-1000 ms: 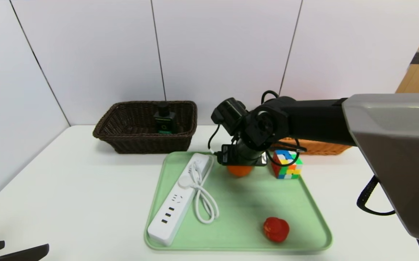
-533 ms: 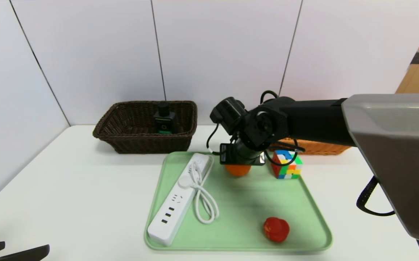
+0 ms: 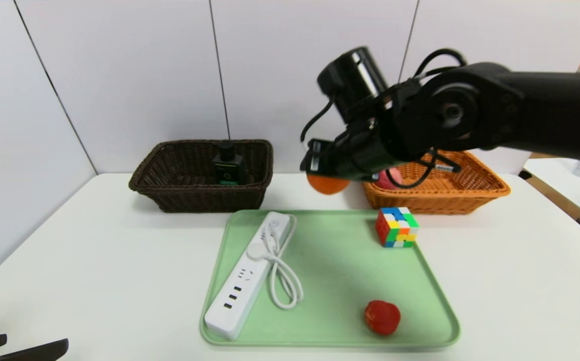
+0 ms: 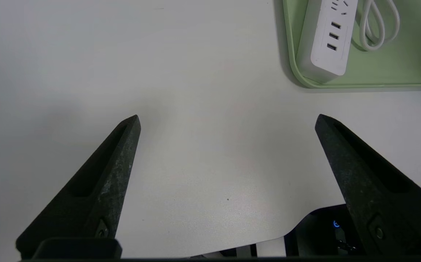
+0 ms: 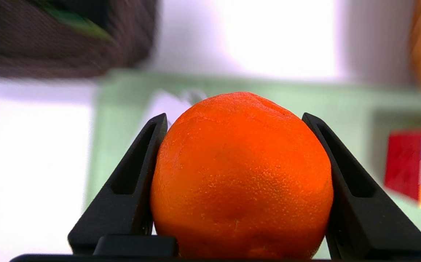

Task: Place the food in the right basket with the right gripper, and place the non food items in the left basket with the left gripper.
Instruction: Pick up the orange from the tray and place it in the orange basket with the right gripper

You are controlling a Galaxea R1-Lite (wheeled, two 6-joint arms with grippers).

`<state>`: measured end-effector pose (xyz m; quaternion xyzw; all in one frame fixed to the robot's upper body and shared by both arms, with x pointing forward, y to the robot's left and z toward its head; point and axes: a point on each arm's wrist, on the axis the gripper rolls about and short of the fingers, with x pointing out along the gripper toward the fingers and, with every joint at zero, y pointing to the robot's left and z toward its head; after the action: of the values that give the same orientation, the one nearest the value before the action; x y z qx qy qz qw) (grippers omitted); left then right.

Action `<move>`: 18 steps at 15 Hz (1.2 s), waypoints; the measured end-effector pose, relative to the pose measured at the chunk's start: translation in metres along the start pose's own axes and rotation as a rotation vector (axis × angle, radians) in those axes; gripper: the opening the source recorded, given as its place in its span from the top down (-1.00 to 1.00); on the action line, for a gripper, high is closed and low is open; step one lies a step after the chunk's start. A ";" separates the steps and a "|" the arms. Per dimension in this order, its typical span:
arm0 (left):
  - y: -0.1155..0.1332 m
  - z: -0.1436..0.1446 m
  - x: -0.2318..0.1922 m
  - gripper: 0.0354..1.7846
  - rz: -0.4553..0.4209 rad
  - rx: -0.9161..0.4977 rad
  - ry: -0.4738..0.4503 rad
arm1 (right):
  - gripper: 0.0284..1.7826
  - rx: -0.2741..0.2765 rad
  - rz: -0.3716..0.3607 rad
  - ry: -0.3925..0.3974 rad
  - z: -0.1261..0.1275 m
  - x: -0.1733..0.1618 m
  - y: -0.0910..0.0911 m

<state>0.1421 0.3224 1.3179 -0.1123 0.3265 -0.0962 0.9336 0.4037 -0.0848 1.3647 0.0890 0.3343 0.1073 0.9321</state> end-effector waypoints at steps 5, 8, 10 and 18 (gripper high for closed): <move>0.000 0.000 0.000 -0.89 -0.002 0.000 -0.003 | -0.32 -0.004 -0.093 -0.368 0.079 -0.044 -0.077; 0.000 0.000 -0.001 -0.89 -0.002 0.001 -0.005 | -0.32 0.047 -0.217 -0.349 0.089 -0.045 -0.135; 0.000 0.000 -0.002 -0.89 -0.003 0.001 -0.008 | -0.31 0.077 -0.267 -0.266 0.080 -0.028 -0.169; 0.000 -0.001 -0.003 -0.89 -0.004 0.002 -0.013 | -0.31 0.212 -0.348 -0.091 0.053 0.054 -0.251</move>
<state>0.1392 0.3228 1.3190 -0.1127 0.3203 -0.0976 0.9355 0.5139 -0.3169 1.3124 0.1323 0.3115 -0.0954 0.9362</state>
